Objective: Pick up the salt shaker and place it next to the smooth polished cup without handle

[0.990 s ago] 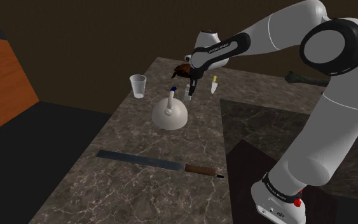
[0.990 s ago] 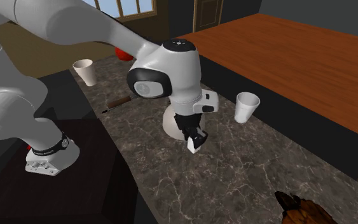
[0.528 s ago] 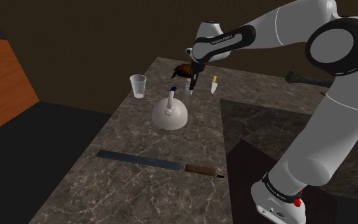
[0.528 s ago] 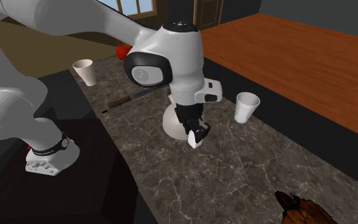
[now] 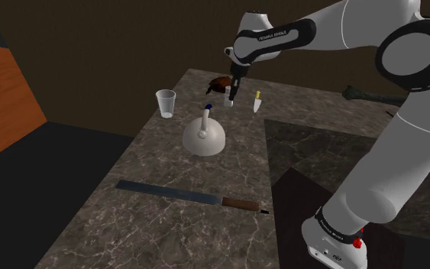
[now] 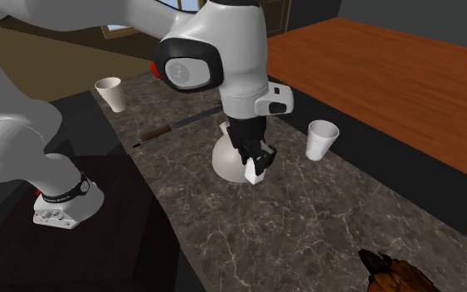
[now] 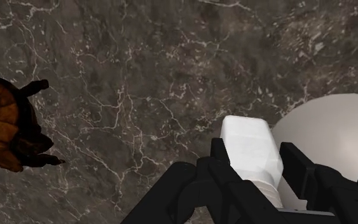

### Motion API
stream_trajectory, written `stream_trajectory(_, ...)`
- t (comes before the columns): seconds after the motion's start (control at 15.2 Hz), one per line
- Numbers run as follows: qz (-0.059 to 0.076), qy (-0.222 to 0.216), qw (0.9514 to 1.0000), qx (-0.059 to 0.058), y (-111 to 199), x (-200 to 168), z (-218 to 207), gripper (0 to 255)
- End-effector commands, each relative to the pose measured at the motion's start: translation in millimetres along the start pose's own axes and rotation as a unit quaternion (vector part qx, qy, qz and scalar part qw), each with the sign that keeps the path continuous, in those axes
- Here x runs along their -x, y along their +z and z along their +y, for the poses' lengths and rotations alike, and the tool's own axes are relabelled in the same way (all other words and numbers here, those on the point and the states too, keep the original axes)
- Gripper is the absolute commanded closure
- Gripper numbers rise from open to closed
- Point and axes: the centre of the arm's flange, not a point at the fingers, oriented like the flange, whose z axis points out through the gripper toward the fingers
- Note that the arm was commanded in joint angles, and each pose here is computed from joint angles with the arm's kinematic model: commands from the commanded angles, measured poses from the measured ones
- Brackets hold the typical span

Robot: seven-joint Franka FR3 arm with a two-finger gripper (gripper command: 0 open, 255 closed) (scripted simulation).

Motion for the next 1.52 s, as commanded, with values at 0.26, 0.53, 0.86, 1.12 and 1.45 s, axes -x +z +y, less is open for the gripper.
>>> stream_trajectory(0.26, 0.000, 0.000, 1.0000, 0.000, -30.9, -1.9, 4.0, 255)
stream_trajectory(0.53, 0.000, 0.000, 1.0000, 0.000, -51.8, -3.8, 6.3, 255)
stream_trajectory(0.86, 0.000, 0.000, 1.0000, 0.000, -77.5, -6.1, 9.1, 255)
stream_trajectory(1.12, 0.000, 0.000, 1.0000, 0.000, -84.0, 2.7, -42.5, 255)
stream_trajectory(1.45, 0.000, 0.000, 1.0000, 0.000, -92.2, 13.7, -107.1, 255)
